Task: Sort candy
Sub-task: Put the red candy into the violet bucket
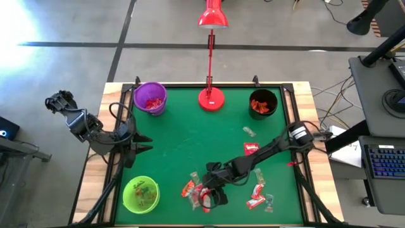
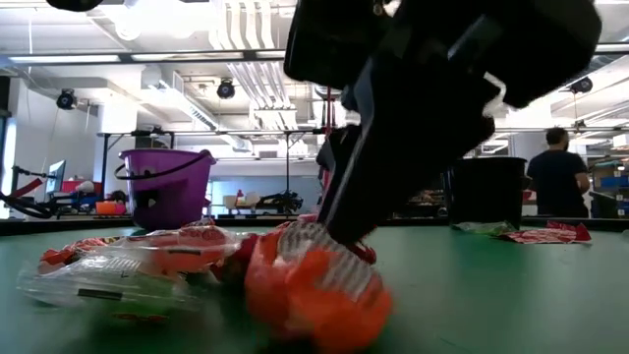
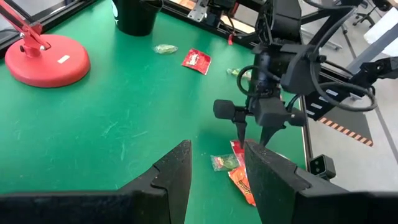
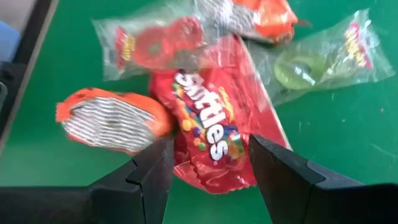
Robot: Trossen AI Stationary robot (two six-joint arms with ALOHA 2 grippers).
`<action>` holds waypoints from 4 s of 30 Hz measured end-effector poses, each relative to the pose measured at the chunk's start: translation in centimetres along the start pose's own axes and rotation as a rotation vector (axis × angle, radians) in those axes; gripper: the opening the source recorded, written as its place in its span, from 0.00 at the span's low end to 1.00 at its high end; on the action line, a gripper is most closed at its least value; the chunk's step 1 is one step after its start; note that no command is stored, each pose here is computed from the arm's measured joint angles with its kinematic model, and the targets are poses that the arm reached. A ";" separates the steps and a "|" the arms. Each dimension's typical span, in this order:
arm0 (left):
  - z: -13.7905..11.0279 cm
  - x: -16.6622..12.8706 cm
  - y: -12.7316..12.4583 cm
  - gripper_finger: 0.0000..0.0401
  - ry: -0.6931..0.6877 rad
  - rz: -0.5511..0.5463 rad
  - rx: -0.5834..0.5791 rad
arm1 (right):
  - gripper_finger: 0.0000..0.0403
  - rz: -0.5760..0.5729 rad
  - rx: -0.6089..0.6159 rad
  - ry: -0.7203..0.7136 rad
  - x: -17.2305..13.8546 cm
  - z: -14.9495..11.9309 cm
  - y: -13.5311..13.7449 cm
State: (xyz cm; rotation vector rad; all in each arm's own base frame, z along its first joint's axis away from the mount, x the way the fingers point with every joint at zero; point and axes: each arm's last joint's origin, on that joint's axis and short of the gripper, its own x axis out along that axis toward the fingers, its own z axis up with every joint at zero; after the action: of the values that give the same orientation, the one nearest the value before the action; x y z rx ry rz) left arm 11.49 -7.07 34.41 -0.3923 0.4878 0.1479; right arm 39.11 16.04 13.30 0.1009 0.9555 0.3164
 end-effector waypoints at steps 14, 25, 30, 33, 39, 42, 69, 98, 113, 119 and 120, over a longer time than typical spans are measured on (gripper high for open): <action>0.0 0.0 0.0 0.32 0.001 0.000 0.001 | 0.23 -0.016 0.104 0.032 1.3 -0.5 -1.3; 0.0 0.0 0.0 0.32 0.010 -0.008 -0.017 | 0.08 0.067 0.234 0.130 -1.5 -0.4 -0.4; -0.1 0.1 -0.1 0.32 0.012 -0.006 -0.016 | 0.07 -0.042 0.268 0.138 -4.5 0.0 0.0; -0.1 0.2 -0.1 0.32 0.014 -0.004 -0.014 | 0.07 -0.161 0.300 0.186 -6.3 -0.5 -0.2; -0.1 0.3 -0.2 0.32 0.018 0.001 -0.009 | 0.07 -0.430 0.354 0.252 -10.4 -1.4 -0.7; -0.2 0.4 -0.3 0.32 0.015 0.007 -0.007 | 0.07 -0.536 0.389 0.263 -12.7 -1.7 -1.3; 2.0 -0.4 2.6 0.33 -0.501 0.715 0.179 | 0.07 -1.093 0.860 0.000 -30.8 -3.9 -13.2; 4.6 -0.5 7.5 0.32 -0.531 1.166 0.050 | 0.07 -1.160 1.144 -0.037 -35.1 -6.8 -19.6; 4.9 -0.2 8.8 0.32 -0.402 1.013 -0.036 | 0.07 -0.745 0.950 -0.398 -30.5 -1.5 -25.1; 5.0 -0.2 9.6 0.32 -0.349 0.873 -0.149 | 0.07 -0.612 0.820 -0.497 -28.9 2.3 -27.1; 5.0 -0.2 9.8 0.32 -0.339 0.842 -0.180 | 0.07 -0.596 0.799 -0.500 -28.7 3.0 -27.3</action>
State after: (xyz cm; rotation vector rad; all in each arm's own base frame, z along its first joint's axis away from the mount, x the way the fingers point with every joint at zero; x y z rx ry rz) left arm 11.19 3.90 35.31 -0.3071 0.2775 1.0623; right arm 32.21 -18.64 31.53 0.5827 0.5261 -0.6346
